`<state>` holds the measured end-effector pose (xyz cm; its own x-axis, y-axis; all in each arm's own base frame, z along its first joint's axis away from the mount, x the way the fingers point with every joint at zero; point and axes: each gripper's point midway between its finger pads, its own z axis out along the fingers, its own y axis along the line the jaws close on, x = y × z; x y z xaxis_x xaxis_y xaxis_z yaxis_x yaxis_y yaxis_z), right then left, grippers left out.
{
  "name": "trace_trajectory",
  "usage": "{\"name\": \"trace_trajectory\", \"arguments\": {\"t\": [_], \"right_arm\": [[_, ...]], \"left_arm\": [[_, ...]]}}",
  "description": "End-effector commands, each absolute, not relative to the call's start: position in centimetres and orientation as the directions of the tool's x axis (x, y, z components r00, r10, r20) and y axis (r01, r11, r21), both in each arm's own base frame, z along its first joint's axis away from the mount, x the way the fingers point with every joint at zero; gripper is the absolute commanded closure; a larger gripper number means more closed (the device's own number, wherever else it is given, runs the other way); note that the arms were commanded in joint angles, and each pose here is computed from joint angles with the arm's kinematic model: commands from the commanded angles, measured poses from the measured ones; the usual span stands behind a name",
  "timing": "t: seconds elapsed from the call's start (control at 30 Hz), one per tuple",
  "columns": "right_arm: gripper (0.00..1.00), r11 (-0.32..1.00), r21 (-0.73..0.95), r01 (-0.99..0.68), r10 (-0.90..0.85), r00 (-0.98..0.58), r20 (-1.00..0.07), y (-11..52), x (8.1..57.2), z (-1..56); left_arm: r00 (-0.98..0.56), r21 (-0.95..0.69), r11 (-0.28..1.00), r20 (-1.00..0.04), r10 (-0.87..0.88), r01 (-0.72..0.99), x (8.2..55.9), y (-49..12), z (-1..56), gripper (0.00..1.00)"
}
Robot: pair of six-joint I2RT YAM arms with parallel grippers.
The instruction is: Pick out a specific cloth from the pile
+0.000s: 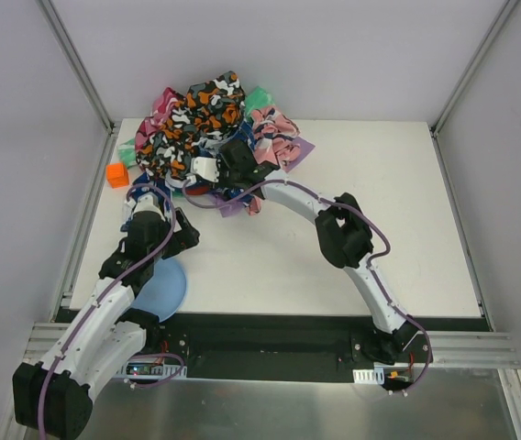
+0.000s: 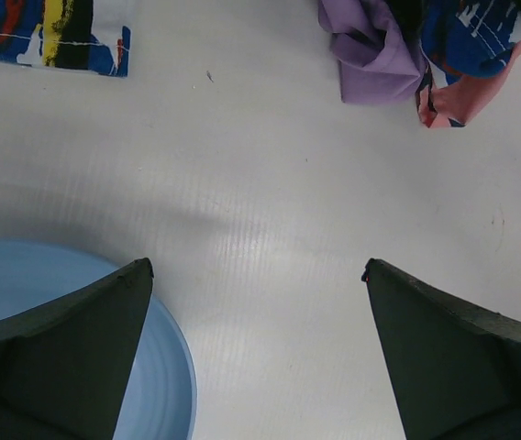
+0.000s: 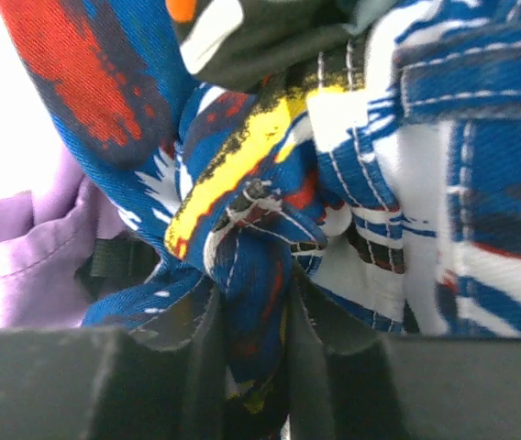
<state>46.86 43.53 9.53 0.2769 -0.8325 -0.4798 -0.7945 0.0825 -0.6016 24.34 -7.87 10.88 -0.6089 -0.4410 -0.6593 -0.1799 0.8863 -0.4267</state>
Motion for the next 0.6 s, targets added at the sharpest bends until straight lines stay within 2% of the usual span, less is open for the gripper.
{"name": "trace_trajectory", "arguments": {"t": [0.0,0.13,0.3,0.43,0.57], "right_arm": [[0.98,0.285,-0.737,-0.613,-0.861,0.174,-0.479,40.5,54.1,12.4],[0.99,0.399,-0.762,-0.51,-0.819,0.176,-0.546,39.7,56.1,17.5],[0.99,0.58,-0.681,-0.446,-0.691,0.174,-0.702,38.0,58.5,24.6],[0.99,0.635,-0.616,-0.466,-0.591,0.22,-0.776,37.9,59.7,27.1],[0.99,0.657,-0.61,-0.442,-0.571,0.236,-0.786,37.7,61.1,27.5]], "left_arm": [[-0.554,-0.439,0.888,-0.71,-0.435,-0.135,25.9,-8.1,13.5,0.01],[-0.546,-0.479,0.869,-0.7,-0.461,-0.12,26.9,-8.9,14.0,0.01],[-0.525,-0.57,0.805,-0.641,-0.56,-0.162,29.8,-10.3,14.0,0.01],[-0.512,-0.633,0.752,-0.593,-0.622,-0.181,33.4,-11.8,13.7,0.01],[-0.563,-0.669,0.714,-0.514,-0.647,-0.21,36.7,-13.9,12.1,0.01]]}}
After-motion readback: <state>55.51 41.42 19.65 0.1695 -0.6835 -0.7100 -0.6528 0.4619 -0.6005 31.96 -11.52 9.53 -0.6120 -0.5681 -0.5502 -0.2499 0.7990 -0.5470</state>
